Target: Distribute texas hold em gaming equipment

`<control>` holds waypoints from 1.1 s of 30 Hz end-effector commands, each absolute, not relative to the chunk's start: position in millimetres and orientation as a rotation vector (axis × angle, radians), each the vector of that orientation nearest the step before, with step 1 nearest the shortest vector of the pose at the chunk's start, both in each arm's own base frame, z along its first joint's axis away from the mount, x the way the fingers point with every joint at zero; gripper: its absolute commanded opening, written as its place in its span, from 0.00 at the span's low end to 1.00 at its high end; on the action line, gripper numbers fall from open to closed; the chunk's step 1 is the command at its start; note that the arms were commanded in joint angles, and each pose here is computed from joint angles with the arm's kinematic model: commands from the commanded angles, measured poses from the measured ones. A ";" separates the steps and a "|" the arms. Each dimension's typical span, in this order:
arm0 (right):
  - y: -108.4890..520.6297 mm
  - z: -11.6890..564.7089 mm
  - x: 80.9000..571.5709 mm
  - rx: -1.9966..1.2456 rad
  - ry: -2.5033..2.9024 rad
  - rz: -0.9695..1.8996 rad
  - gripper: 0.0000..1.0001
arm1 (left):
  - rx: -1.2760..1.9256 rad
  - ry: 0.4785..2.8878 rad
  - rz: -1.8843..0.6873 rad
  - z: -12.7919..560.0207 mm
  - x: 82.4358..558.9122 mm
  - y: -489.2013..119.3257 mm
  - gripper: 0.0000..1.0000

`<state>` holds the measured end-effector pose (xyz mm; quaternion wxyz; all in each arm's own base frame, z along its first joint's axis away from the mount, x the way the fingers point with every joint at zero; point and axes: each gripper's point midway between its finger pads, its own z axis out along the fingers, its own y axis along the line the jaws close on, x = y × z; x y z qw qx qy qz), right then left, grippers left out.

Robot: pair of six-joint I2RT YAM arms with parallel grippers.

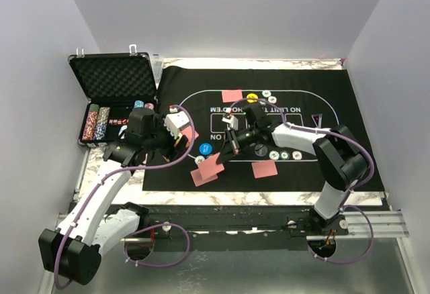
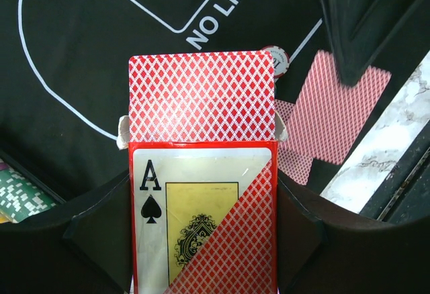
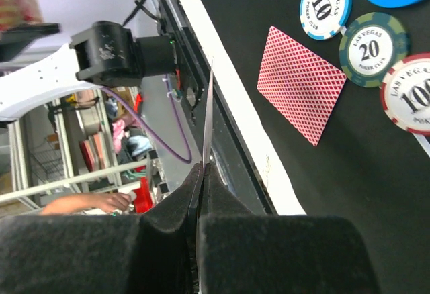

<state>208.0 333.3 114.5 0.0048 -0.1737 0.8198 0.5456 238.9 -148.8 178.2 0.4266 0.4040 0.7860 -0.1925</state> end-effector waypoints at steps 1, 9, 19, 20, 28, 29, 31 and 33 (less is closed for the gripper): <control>352.8 93.5 200.3 -0.602 2.530 1.643 0.01 | 0.974 1.922 -0.494 189.0 237.8 -149.7 0.00; 368.7 66.4 196.2 -0.658 2.576 1.584 0.01 | 0.977 1.934 -0.522 180.4 231.0 -150.8 0.00; 367.0 41.4 196.8 -0.614 2.684 1.465 0.19 | 0.991 1.926 -0.524 178.6 228.9 -151.0 0.00; 364.2 40.8 194.8 -0.614 2.708 1.448 0.25 | 0.992 1.926 -0.524 178.1 228.6 -150.9 0.00; 333.2 51.9 192.1 -0.649 2.780 1.277 0.53 | 1.021 1.917 -0.523 174.4 226.6 -151.0 0.00; 326.7 54.8 193.6 -0.637 2.790 1.274 0.58 | 1.025 1.916 -0.523 174.1 226.8 -151.1 0.00; 315.5 62.3 198.3 -0.628 2.790 1.271 0.69 | 1.045 1.911 -0.525 173.1 226.0 -151.9 0.00; 308.9 78.3 204.7 -0.653 2.739 1.312 0.72 | 1.073 1.901 -0.537 171.4 224.2 -153.9 0.00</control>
